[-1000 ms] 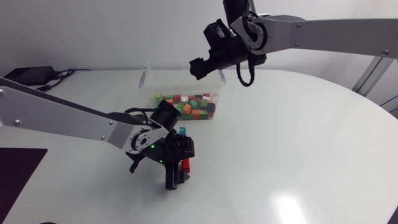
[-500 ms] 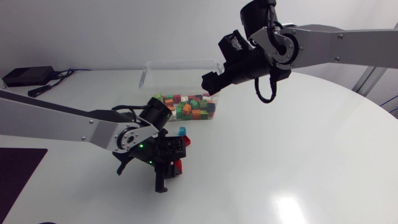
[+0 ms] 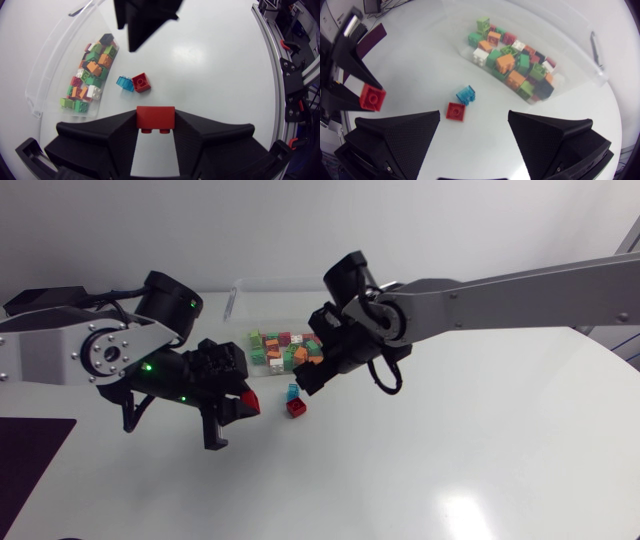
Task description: Place the duplo bricks in the container
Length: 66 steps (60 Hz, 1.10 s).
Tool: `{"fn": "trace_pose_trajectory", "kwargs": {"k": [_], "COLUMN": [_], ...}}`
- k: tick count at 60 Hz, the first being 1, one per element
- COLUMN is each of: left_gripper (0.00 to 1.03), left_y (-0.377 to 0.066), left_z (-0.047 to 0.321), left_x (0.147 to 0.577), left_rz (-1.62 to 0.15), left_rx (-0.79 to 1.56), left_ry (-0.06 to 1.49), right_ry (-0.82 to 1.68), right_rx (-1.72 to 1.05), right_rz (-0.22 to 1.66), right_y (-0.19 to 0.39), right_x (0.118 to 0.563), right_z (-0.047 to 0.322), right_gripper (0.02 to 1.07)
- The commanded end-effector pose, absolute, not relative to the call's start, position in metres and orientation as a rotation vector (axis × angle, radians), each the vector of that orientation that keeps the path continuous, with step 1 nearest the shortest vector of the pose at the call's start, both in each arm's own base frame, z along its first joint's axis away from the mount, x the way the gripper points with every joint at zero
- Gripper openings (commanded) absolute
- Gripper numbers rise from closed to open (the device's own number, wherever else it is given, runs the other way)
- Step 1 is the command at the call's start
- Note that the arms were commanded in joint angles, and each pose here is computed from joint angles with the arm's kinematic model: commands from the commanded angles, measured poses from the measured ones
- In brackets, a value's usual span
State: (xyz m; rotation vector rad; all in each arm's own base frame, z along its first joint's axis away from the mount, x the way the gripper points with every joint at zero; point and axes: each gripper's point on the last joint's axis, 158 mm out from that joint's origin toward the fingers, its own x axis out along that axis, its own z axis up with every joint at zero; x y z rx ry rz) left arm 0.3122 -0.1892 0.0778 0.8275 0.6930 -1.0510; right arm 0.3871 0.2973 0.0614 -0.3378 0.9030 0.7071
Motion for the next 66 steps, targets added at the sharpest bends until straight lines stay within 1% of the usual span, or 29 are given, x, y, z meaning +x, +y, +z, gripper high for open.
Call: {"fn": "trace_pose_trajectory", "kwargs": {"k": [1,10,29,35,40,45,55,59,63,66], "left_gripper": [0.30,0.30,0.30,0.31,0.31,0.31,0.31,0.31,0.31,0.31], "left_y": [-0.185,-0.178,-0.174,-0.171,-0.171,-0.168,-0.168,-0.170,-0.169,-0.170], "left_z": [0.104,0.128,0.184,0.197,0.206,0.213,0.214,0.210,0.206,0.203], "left_x": [0.328,0.348,0.395,0.413,0.427,0.443,0.472,0.482,0.494,0.500], "left_rz": [-1.017,-0.963,-0.838,-0.804,-0.787,-0.761,-0.732,-0.727,-0.717,-0.715], "left_rx": [0.820,0.769,0.678,0.643,0.619,0.606,0.570,0.560,0.545,0.539], "left_ry": [0.630,0.589,0.451,0.424,0.400,0.374,0.362,0.362,0.366,0.366], "right_ry": [0.964,1.014,1.081,1.103,1.111,1.119,1.132,1.128,1.136,1.137], "right_rx": [-0.344,-0.380,-0.415,-0.418,-0.423,-0.434,-0.446,-0.448,-0.454,-0.455], "right_rz": [0.705,0.713,0.697,0.692,0.695,0.695,0.696,0.694,0.691,0.689], "right_y": [0.304,0.315,0.326,0.327,0.329,0.332,0.337,0.338,0.338,0.338], "right_x": [0.381,0.377,0.385,0.387,0.386,0.385,0.383,0.385,0.384,0.384], "right_z": [0.040,0.019,-0.014,-0.021,-0.025,-0.030,-0.038,-0.038,-0.040,-0.041], "right_gripper": [1.00,1.00,1.00,0.96,0.95,0.91,0.82,0.75,0.65,0.60]}}
